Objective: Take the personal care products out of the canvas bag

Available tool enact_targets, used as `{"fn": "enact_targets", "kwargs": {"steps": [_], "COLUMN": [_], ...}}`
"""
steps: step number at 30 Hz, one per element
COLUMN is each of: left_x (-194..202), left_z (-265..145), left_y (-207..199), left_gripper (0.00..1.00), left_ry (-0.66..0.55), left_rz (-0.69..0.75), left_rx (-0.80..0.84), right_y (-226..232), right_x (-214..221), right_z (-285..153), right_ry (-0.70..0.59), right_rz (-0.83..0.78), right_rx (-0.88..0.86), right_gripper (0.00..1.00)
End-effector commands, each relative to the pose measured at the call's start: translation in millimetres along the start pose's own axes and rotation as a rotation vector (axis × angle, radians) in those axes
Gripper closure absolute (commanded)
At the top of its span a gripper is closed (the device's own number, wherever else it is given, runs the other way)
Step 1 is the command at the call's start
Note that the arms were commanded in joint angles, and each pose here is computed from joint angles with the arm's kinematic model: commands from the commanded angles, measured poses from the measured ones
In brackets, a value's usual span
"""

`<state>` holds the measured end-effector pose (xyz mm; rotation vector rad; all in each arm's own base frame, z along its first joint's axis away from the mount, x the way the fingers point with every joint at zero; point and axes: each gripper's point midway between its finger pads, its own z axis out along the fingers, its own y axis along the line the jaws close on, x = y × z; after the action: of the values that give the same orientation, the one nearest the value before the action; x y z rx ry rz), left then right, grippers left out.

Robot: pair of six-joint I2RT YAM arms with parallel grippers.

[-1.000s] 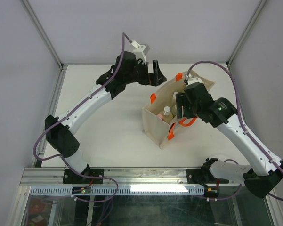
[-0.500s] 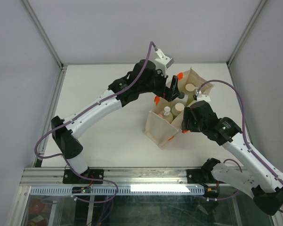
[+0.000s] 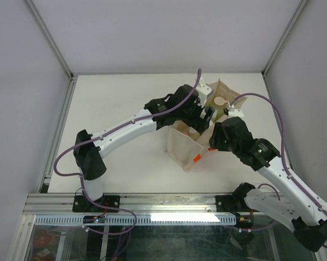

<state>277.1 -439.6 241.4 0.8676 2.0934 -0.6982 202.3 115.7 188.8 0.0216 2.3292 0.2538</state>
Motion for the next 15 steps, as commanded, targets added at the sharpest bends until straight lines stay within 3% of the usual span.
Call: {"fn": "enact_targets", "kwargs": {"steps": [1,11,15], "left_x": [-1,34,42], "left_z": [-11,-9,-5], "left_y": [21,19,24], "left_gripper": [0.13,0.15,0.20], "left_ry": [-0.005,0.116,0.157], "left_rz": [-0.025,-0.007,-0.021], "left_rx": [-0.119,-0.177,-0.218], "right_y": [18,12,14], "right_x": [-10,-14,-14], "right_z": [4,6,7], "right_ry": [-0.032,-0.045,-0.041], "right_rz": [-0.017,-0.029,-0.031], "right_rx": [-0.087,-0.047,-0.054], "right_gripper": [0.56,0.57,0.57]}}
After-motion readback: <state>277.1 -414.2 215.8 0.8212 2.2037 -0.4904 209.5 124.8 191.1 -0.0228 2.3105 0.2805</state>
